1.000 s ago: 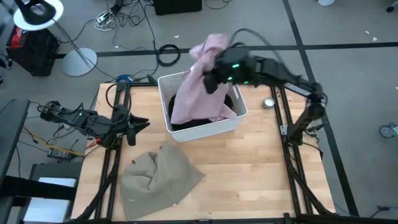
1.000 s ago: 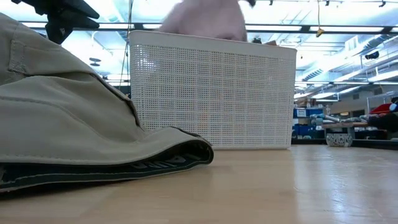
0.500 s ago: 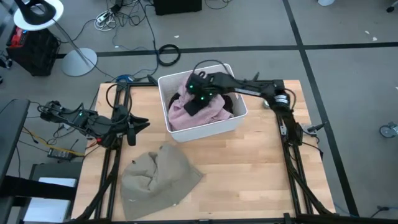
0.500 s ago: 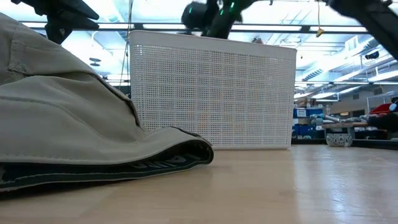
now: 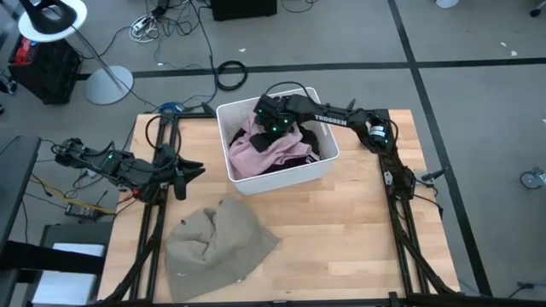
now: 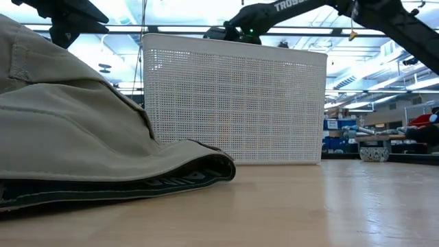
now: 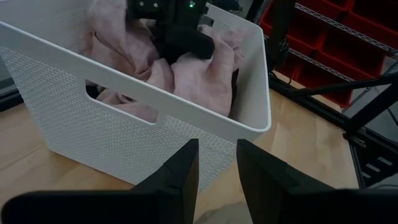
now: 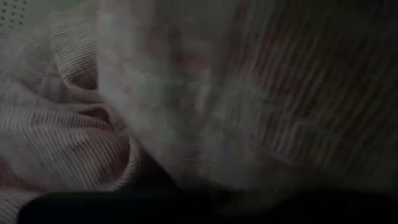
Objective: Sort clothes
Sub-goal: Put the pink shirt into the white laundry bin, then put the light brown shorts into the white laundry bin
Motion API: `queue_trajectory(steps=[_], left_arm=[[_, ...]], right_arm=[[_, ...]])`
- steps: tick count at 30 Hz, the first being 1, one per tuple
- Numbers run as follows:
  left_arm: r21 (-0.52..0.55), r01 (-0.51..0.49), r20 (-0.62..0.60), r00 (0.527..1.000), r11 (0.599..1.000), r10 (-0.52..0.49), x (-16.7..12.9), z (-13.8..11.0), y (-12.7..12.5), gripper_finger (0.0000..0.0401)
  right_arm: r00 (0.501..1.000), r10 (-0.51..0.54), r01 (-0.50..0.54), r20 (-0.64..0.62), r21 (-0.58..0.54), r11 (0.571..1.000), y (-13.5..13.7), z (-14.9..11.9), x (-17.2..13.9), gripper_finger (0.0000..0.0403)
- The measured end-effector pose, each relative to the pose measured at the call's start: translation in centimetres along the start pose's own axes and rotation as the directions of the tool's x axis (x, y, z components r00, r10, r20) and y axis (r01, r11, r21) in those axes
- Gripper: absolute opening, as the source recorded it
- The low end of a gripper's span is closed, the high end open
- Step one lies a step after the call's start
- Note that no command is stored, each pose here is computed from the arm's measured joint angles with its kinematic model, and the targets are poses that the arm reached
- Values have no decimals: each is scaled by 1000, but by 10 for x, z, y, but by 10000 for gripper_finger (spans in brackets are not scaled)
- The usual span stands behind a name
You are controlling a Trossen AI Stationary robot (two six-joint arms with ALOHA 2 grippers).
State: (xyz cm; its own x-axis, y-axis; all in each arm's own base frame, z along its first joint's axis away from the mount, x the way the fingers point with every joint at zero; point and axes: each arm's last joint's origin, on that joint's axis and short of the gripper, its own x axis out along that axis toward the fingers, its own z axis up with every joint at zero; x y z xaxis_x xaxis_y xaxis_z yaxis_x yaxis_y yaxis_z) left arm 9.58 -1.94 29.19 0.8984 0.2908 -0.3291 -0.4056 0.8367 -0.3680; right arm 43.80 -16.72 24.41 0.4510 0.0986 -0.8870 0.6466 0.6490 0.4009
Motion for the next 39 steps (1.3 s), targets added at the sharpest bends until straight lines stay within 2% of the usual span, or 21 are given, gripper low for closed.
queue_trajectory(steps=[4,9,18,29,33,39], left_arm=[[1,-1,-1,1000,1000,1,0,0,0,113],[3,-2,-3,1000,1000,2,0,0,0,113],[13,-6,-9,1000,1000,6,0,-1,1,113],[6,92,-90,992,996,-91,0,-3,-2,113],[-11,145,-133,980,989,-145,-1,-5,-4,113],[-43,183,-186,964,982,-188,-1,-7,-4,112]], right_arm=[[997,-4,7,83,-33,999,6,-1,-27,104],[982,15,-5,186,-51,999,16,-7,-77,149],[936,-3,22,351,-50,999,31,-33,-151,208],[867,-63,85,494,-21,996,64,-95,-216,201],[871,-101,114,481,2,994,78,-123,-221,192],[850,-218,225,479,45,973,101,-166,-212,179]])
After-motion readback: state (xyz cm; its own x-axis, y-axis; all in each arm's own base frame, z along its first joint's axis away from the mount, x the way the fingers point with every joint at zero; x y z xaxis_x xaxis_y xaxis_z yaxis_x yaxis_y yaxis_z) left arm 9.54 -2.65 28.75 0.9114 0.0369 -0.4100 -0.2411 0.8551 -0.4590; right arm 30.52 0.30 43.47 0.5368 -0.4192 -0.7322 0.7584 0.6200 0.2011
